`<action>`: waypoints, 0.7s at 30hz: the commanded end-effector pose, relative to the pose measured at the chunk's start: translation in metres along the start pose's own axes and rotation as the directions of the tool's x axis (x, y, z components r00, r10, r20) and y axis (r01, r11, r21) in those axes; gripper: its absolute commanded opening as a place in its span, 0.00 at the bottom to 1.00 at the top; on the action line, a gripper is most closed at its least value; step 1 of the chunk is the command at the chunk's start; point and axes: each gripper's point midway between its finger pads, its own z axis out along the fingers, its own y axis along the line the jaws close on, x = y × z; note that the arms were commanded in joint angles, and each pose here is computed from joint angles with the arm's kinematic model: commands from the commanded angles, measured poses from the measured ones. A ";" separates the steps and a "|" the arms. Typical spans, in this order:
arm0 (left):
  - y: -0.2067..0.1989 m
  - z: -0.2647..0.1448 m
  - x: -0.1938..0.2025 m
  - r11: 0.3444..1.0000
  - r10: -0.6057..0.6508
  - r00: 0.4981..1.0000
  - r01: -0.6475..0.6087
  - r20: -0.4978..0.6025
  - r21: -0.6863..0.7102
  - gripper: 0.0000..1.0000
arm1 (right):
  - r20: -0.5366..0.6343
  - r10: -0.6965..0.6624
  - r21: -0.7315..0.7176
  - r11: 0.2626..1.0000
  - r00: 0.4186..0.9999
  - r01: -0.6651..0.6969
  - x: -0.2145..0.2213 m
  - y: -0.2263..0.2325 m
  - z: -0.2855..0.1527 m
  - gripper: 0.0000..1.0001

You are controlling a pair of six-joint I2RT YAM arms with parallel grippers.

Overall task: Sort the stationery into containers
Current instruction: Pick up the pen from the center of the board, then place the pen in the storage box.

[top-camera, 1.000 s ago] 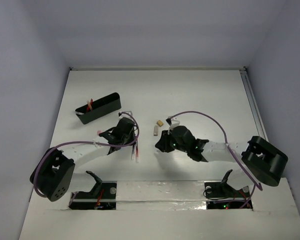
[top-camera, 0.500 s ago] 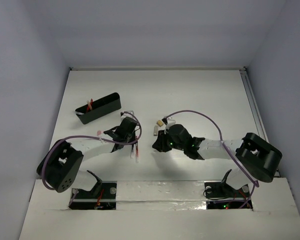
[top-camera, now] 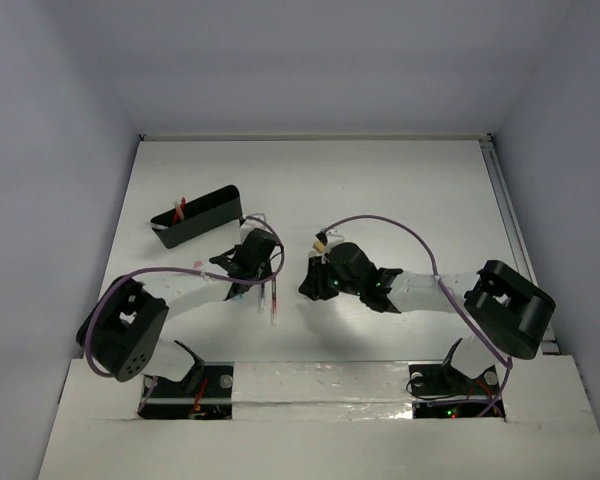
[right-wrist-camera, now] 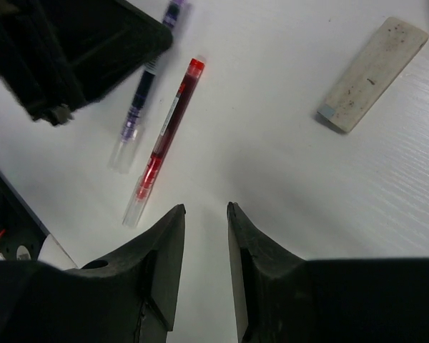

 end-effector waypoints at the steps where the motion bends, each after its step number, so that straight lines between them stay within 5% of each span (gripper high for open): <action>1: -0.014 -0.031 -0.067 0.997 -0.081 0.979 0.077 0.186 0.029 0.00 | 0.026 -0.022 -0.003 1.000 0.999 0.023 -0.011 0.007 -0.001 0.36; 5: -0.014 -0.066 -0.116 0.992 -0.127 0.946 0.122 0.298 0.036 0.00 | 0.040 -0.029 0.014 1.000 0.999 0.028 -0.016 0.006 -0.002 0.36; 10: 0.005 -0.114 -0.196 0.962 -0.271 0.832 0.254 0.484 0.101 0.00 | 0.022 -0.035 -0.026 0.999 0.999 0.036 -0.018 0.016 0.007 0.43; 16: 0.095 -0.143 -0.258 0.877 -0.388 0.628 0.477 0.675 0.060 0.00 | 0.058 -0.048 -0.051 0.997 0.997 0.051 -0.024 0.025 -0.001 0.51; 21: 0.169 -0.147 -0.279 0.790 -0.388 0.523 0.612 0.759 -0.017 0.00 | 0.084 -0.058 -0.075 0.995 0.995 0.064 -0.023 0.032 -0.014 0.51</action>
